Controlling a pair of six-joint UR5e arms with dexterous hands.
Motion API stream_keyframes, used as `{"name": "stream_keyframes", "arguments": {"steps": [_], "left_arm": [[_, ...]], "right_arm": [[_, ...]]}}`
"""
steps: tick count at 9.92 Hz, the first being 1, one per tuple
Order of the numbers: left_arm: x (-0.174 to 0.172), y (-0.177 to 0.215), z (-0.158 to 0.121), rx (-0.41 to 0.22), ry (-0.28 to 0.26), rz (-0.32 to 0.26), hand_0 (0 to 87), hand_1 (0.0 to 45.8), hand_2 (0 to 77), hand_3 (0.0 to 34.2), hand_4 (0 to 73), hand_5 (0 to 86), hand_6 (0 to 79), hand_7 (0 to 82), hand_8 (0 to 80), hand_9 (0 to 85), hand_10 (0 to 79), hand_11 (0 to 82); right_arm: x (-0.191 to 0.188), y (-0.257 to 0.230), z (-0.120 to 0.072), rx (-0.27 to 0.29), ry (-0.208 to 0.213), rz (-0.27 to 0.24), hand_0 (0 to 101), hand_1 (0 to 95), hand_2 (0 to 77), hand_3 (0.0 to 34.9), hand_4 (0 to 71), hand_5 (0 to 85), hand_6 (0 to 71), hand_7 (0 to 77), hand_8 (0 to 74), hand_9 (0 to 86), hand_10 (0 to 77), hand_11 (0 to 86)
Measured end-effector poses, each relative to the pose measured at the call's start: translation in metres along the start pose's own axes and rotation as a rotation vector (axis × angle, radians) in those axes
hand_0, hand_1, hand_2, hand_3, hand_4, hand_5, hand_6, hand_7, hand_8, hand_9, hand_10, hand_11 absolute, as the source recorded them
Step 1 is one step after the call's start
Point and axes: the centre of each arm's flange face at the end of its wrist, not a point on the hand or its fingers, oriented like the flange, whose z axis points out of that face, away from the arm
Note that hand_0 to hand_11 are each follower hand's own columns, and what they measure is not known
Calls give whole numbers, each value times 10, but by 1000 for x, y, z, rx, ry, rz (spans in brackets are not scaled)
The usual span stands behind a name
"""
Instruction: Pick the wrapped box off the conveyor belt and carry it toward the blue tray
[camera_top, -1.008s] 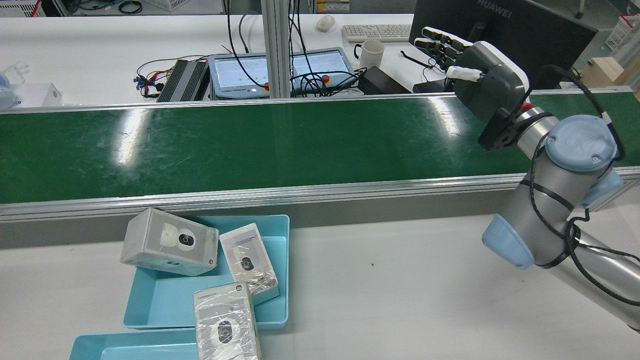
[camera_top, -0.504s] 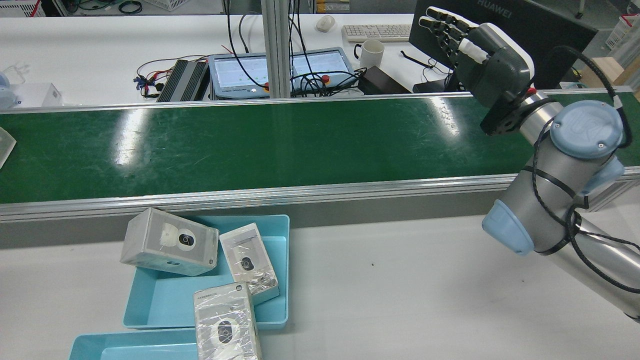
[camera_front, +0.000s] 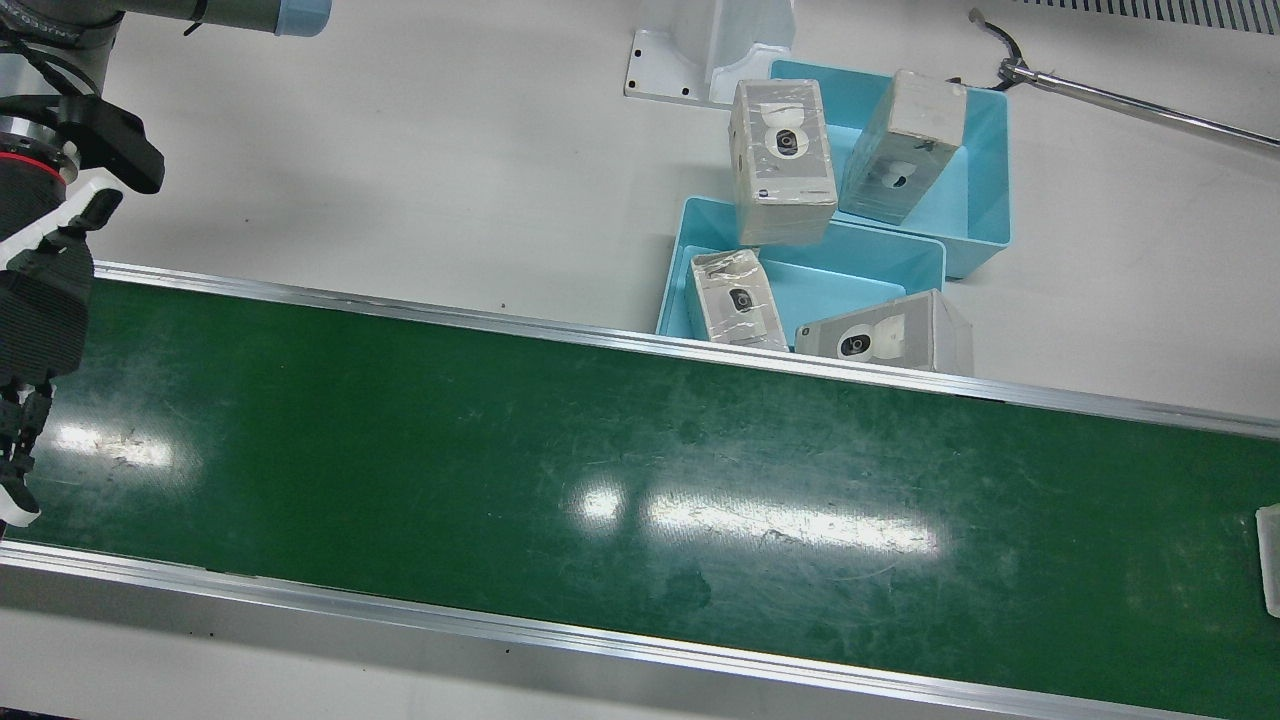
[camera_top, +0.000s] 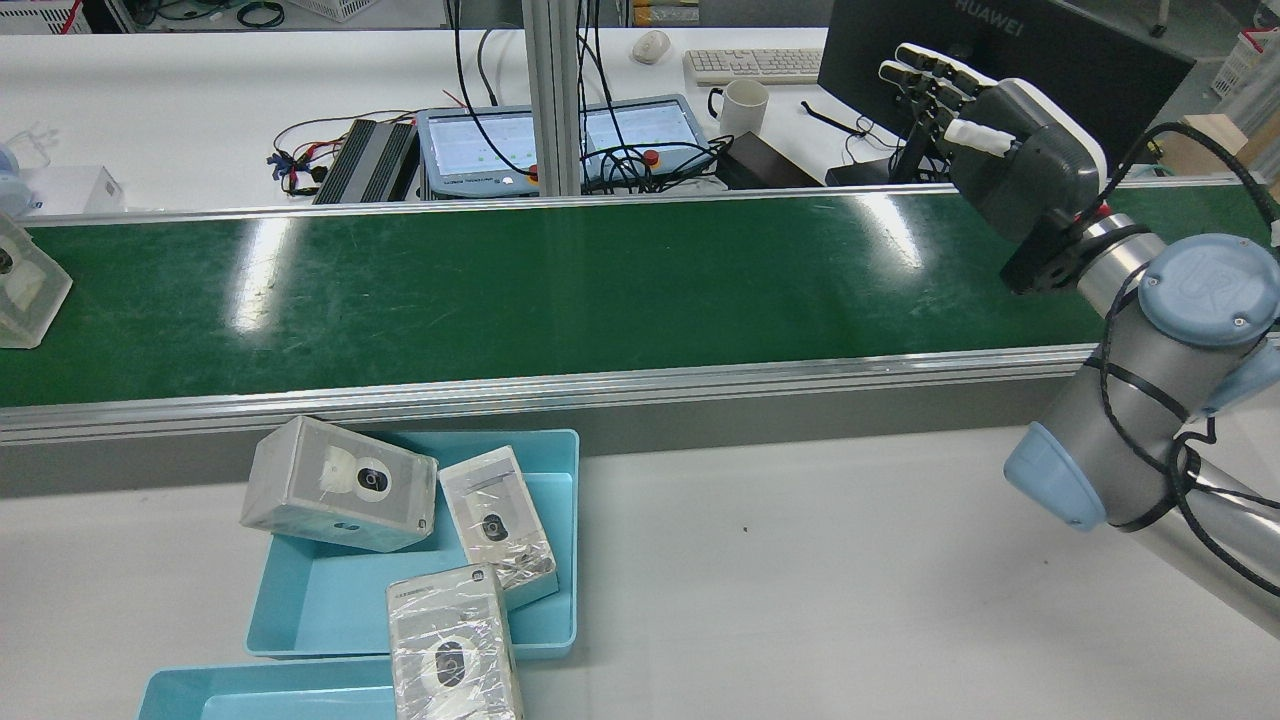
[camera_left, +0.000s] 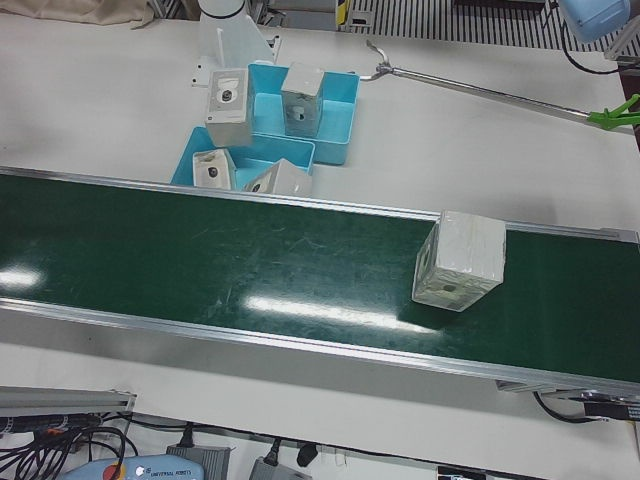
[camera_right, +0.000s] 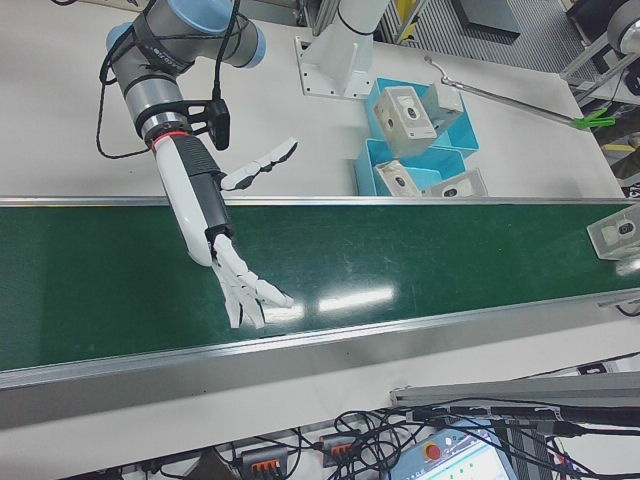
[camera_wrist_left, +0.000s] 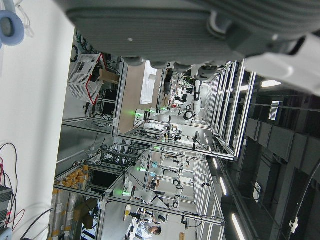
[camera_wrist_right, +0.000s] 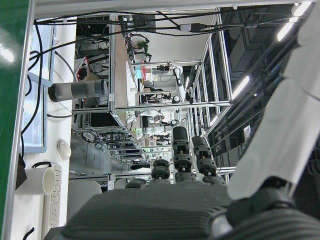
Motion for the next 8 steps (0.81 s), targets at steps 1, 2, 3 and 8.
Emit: {"name": "stream_keyframes", "arguments": {"steps": [1,2,3,8], "left_arm": [[0,0,0,0,0,0,0,0,5,0,0,11,5,5,5,5,5,5],[0,0,0,0,0,0,0,0,5,0,0,11,5,5,5,5,5,5],[0,0,0,0,0,0,0,0,11,0,0,11,5,5,5,5,0,5],[0,0,0,0,0,0,0,0,11,0,0,11,5,5,5,5,0,5]], "right_arm": [[0,-2,-1,3,-1,2,410,65,11,0,98,136,60,180,76,49,0,11],[-1,-2,-1,3,-1,4,414,54,11,0,120,147,82,218,76,60,0,11],[-1,0,-1,-1,0,5,414,44,11,0,120,142,82,218,76,65,0,11],[-20,9,-2,-17,-4,-5,409,49,11,0,131,131,93,229,87,98,0,11]]}}
